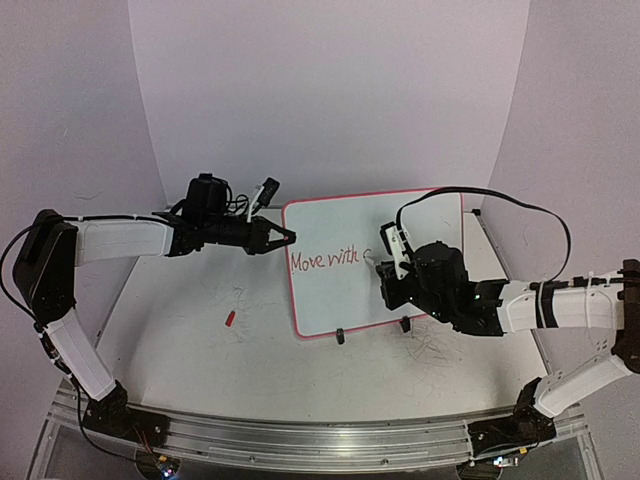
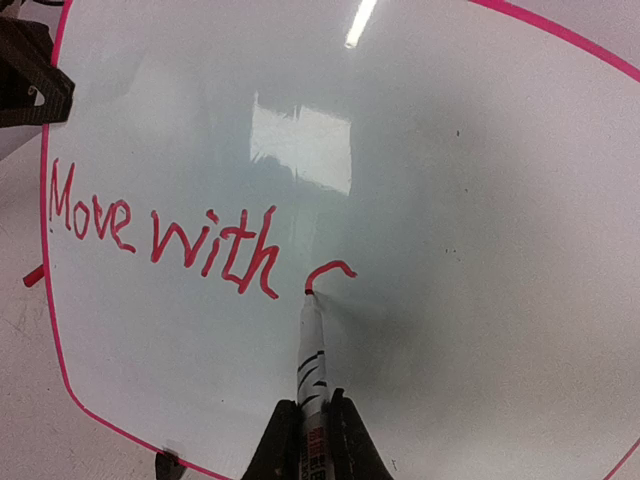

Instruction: Write a sentence on the whiteboard

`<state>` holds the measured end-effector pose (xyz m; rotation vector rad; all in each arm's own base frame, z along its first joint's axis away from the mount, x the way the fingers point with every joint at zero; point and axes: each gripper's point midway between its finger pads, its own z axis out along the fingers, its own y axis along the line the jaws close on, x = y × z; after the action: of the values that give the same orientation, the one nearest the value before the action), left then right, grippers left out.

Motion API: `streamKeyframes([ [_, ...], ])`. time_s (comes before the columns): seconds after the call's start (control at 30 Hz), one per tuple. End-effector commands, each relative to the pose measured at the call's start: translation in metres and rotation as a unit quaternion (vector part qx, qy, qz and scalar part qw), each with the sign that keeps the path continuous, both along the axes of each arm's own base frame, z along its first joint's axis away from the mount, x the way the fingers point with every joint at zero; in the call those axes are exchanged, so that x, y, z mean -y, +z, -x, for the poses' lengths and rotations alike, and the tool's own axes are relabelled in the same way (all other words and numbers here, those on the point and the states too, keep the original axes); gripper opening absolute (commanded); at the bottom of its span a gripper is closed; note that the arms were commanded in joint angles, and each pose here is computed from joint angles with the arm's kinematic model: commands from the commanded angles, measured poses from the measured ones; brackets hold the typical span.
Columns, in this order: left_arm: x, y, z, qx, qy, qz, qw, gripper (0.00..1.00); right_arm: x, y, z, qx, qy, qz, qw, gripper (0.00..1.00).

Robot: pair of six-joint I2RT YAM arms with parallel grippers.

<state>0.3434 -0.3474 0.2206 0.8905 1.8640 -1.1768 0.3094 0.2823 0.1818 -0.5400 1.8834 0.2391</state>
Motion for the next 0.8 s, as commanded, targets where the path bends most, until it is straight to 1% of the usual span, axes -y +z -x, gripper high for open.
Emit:
streamKeyframes([
  [0.0,-0.012,0.001,-0.028,0.064,0.062,-0.048,0.995,0.0,0.007,-0.003,0.001,-0.007,-0.011,0.003,1.0,0.0],
  [0.47,-0.012,0.0,-0.028,0.064,0.063,-0.05,0.995,0.0,0.018,0.0,-0.002,-0.001,-0.038,0.007,0.999,0.0],
  [0.57,-0.013,-0.001,-0.028,0.064,0.063,-0.051,0.995,0.0,0.022,0.013,0.0,0.015,-0.042,-0.011,0.999,0.0],
  [0.67,-0.013,0.0,-0.028,0.066,0.063,-0.05,0.995,0.0,0.026,0.033,0.008,0.043,-0.028,-0.048,0.998,0.0],
  [0.77,-0.012,0.0,-0.028,0.065,0.062,-0.05,0.995,0.0,0.028,0.036,0.003,0.05,-0.036,-0.046,0.997,0.0],
])
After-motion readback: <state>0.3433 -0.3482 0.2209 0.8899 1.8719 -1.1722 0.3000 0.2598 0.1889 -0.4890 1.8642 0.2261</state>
